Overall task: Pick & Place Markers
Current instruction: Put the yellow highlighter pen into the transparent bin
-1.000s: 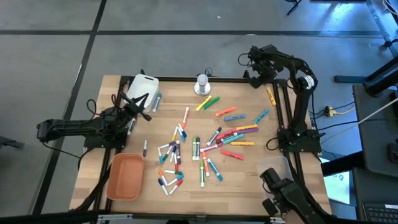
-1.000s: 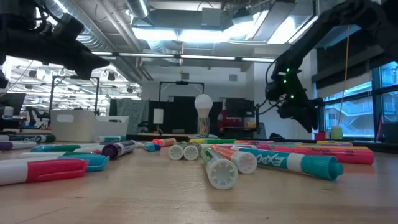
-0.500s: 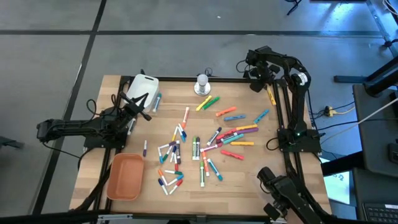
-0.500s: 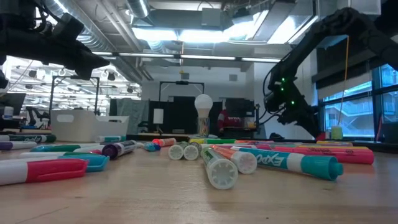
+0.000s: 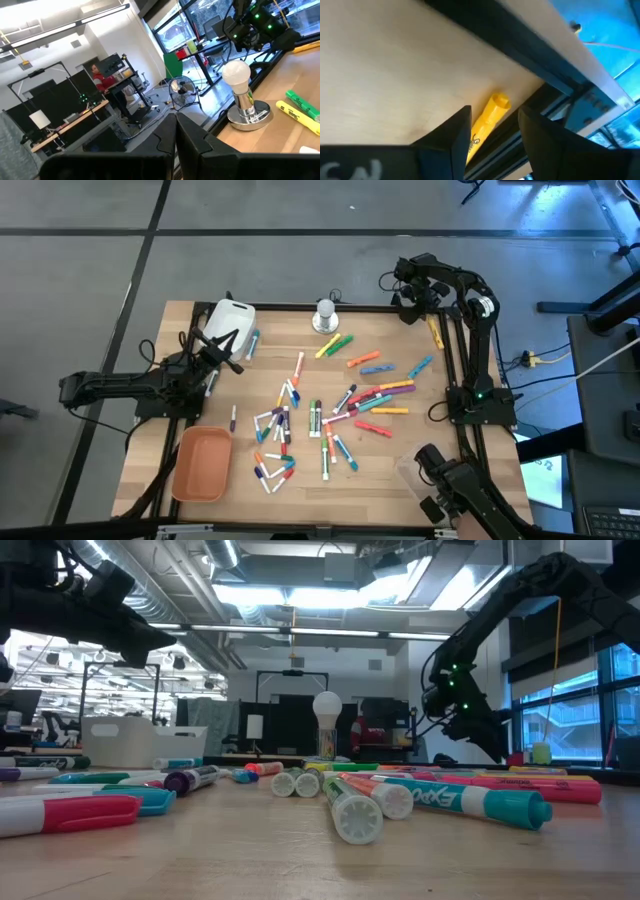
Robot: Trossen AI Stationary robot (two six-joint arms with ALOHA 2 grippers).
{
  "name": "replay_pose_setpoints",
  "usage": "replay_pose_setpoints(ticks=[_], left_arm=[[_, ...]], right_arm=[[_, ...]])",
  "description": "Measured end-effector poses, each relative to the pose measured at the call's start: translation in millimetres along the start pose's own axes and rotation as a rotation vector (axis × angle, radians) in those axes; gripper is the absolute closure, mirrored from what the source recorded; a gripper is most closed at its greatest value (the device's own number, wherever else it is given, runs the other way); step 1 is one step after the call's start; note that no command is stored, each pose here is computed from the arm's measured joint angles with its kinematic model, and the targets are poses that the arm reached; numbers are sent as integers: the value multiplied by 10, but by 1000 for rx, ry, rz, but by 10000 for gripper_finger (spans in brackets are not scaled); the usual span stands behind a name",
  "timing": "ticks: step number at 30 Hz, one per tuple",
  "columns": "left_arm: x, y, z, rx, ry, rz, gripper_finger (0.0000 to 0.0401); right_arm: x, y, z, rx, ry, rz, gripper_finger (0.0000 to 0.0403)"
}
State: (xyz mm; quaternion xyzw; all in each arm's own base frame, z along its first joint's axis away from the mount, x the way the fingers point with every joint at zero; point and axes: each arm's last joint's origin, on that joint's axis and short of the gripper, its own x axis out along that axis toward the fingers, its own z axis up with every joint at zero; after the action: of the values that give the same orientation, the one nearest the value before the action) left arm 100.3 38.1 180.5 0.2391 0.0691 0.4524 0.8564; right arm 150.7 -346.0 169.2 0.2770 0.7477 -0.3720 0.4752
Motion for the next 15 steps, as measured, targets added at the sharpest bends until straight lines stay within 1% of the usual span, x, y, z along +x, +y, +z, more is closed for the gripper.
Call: replay_pose_setpoints(ticks=[2,4,6,8,10,12,15], left_arm=[[0,4,5,3,-4,3,395],[0,13,20,0,-16,11,395],[-1,22,32,-7,-26,18,395],[-1,27,38,-15,-31,22,395],[-1,27,34,-29,-24,28,395],[-1,30,23,-50,-3,48,395],[-1,17,-18,-49,47,67,395]], right_arm=[[-63,-29,3,44,-11,8,239],[-192,-65,-4,84,-39,35,239],[-387,-117,-57,111,-78,65,239],[-634,-134,-166,123,-119,71,239],[-896,-125,-330,129,-169,62,239],[-1134,-86,-566,161,-197,16,239],[-1371,6,-969,272,-278,-47,239]])
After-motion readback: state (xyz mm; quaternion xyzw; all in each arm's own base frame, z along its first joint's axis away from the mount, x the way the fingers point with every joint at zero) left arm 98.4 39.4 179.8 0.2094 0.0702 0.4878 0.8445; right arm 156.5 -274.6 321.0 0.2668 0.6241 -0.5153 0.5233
